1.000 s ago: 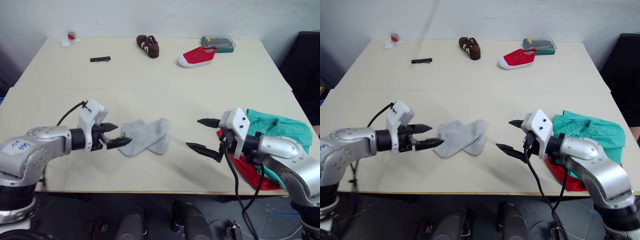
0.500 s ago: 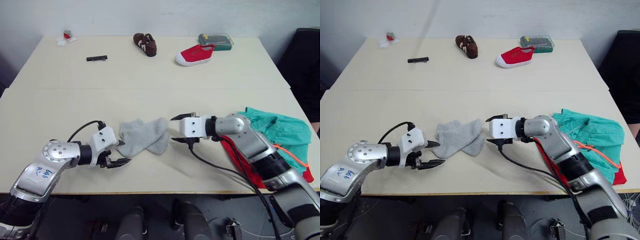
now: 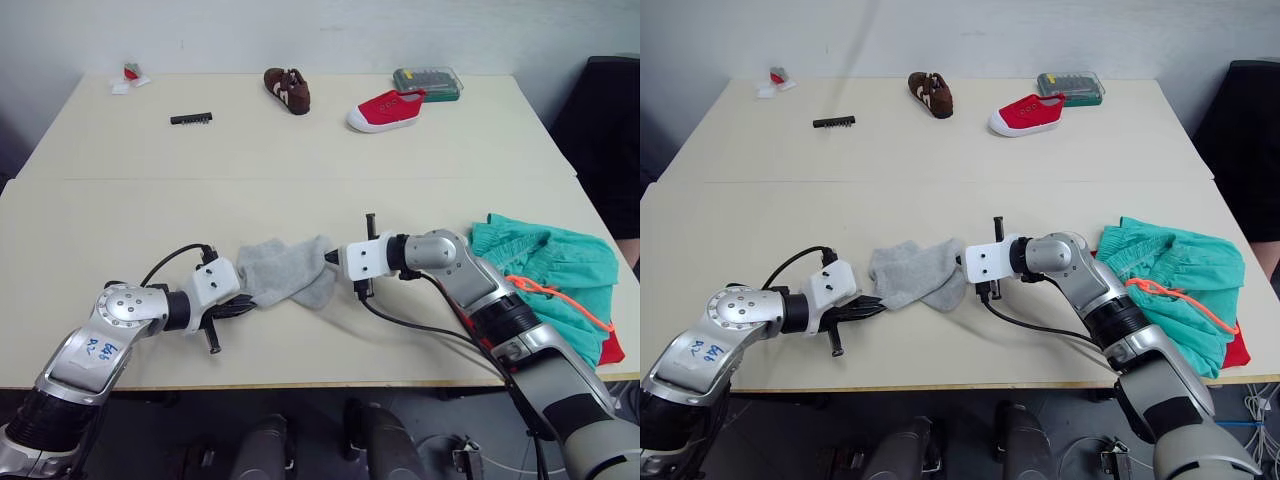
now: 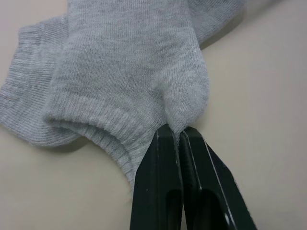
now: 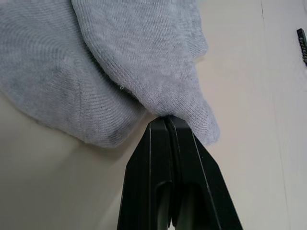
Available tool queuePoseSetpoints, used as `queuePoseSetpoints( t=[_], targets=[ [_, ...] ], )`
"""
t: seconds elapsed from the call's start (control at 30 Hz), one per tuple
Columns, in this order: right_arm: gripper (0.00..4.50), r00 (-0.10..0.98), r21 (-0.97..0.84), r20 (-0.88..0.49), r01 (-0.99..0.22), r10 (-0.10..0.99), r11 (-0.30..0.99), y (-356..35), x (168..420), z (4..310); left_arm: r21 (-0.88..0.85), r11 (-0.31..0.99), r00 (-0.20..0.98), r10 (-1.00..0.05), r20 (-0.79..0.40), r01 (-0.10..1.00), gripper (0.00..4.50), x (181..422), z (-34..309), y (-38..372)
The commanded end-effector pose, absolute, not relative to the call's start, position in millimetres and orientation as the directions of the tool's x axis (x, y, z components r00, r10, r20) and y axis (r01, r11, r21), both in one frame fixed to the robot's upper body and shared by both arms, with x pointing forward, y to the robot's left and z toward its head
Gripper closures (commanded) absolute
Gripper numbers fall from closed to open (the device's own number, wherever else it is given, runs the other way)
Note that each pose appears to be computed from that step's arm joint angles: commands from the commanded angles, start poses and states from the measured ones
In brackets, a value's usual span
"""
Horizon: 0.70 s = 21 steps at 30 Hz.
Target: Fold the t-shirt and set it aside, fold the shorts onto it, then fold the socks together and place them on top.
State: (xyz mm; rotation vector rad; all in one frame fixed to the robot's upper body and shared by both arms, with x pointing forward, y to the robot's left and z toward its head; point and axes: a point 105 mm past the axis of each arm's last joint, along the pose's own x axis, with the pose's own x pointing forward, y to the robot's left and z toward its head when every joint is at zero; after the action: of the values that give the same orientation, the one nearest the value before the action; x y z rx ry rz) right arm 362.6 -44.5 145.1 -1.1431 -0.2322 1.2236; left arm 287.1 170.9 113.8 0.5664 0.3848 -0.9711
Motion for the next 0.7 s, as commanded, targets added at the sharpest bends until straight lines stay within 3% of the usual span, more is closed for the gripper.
queuePoseSetpoints(
  t=[0.03, 0.2, 0.3, 0.43, 0.67, 0.7],
  targets=[
    [4.50, 0.420, -0.827, -0.352, -0.559, 0.837, -0.067, -49.8, 364.8, 167.4, 0.230, 0.459, 0.506, -0.678, -0.534, 0.858, 4.47, 288.8, 117.5, 171.5],
    [4.50, 0.416, -0.843, -0.388, -0.521, 0.823, -0.133, -58.1, 362.2, 164.2, 0.200, 0.458, 0.492, -0.709, -0.506, 0.866, 4.47, 290.8, 133.5, 168.7],
    [3.89, 0.418, -0.844, -0.427, -0.502, 0.802, -0.188, -62.0, 363.2, 153.6, 0.201, 0.457, 0.491, -0.708, -0.507, 0.866, 4.50, 293.3, 133.3, 167.0],
    [2.56, 0.441, -0.883, -0.374, -0.438, 0.816, -0.168, -56.6, 366.0, 156.0, 0.200, 0.459, 0.493, -0.709, -0.505, 0.865, 4.50, 295.6, 134.0, 166.1],
    [2.56, 0.457, -0.904, -0.297, -0.416, 0.839, -0.093, -42.5, 371.9, 158.3, 0.193, 0.465, 0.493, -0.704, -0.512, 0.864, 4.50, 294.8, 130.8, 166.0],
    [2.73, 0.463, -0.908, -0.280, -0.413, 0.841, -0.075, -40.0, 373.6, 159.9, 0.191, 0.464, 0.492, -0.704, -0.512, 0.865, 4.50, 294.4, 130.6, 165.5]
  ],
)
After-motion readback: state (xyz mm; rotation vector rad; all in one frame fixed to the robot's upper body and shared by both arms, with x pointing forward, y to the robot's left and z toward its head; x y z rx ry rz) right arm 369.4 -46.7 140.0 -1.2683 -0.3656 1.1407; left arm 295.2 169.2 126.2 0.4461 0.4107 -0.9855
